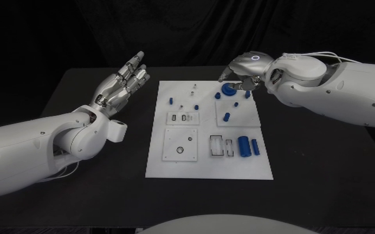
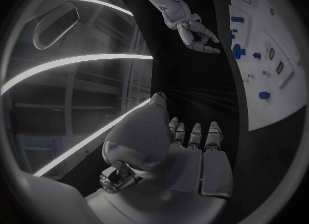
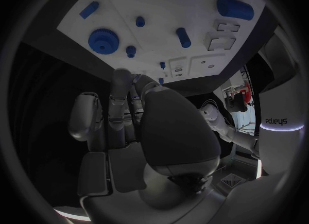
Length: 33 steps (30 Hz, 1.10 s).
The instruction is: Assemble the parts on the task board
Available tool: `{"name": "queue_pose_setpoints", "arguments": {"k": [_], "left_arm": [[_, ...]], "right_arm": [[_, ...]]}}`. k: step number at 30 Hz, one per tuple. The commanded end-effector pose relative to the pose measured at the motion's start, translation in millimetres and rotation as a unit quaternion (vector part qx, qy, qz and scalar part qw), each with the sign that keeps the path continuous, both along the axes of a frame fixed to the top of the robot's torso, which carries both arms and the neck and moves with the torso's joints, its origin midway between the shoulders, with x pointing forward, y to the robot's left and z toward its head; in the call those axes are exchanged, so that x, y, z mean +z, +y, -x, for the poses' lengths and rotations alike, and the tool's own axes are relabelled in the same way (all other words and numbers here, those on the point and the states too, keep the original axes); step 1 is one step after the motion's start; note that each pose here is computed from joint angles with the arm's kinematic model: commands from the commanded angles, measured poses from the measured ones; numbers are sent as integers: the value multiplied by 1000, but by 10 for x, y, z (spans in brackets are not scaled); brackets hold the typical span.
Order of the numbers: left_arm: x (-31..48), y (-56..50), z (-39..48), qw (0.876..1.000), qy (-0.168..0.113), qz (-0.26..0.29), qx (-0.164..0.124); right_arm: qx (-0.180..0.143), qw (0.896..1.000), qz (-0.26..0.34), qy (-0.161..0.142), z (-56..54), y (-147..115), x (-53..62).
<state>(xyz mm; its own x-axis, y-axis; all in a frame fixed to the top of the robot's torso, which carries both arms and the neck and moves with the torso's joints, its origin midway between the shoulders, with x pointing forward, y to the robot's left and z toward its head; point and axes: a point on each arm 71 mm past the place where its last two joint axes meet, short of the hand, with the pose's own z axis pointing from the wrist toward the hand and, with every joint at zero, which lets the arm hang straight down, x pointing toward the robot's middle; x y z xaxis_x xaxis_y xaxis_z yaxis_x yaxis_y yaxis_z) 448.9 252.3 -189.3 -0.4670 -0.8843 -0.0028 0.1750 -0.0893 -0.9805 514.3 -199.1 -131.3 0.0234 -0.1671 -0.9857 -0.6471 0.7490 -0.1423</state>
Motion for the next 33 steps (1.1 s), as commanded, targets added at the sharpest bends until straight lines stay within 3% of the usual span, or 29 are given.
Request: {"name": "queue_pose_setpoints", "arguments": {"k": [1,21,33], "left_arm": [[87,-5,22,998,-52,26,-16],[93,23,28,998,-54,27,-14],[88,13,21,998,-52,28,-17]], "right_arm": [[-2,1000,14,-23,-6,0,-3],[-11,999,33,1,-3,-11,-86],[-13,999,34,0,-57,7,-127]]}}
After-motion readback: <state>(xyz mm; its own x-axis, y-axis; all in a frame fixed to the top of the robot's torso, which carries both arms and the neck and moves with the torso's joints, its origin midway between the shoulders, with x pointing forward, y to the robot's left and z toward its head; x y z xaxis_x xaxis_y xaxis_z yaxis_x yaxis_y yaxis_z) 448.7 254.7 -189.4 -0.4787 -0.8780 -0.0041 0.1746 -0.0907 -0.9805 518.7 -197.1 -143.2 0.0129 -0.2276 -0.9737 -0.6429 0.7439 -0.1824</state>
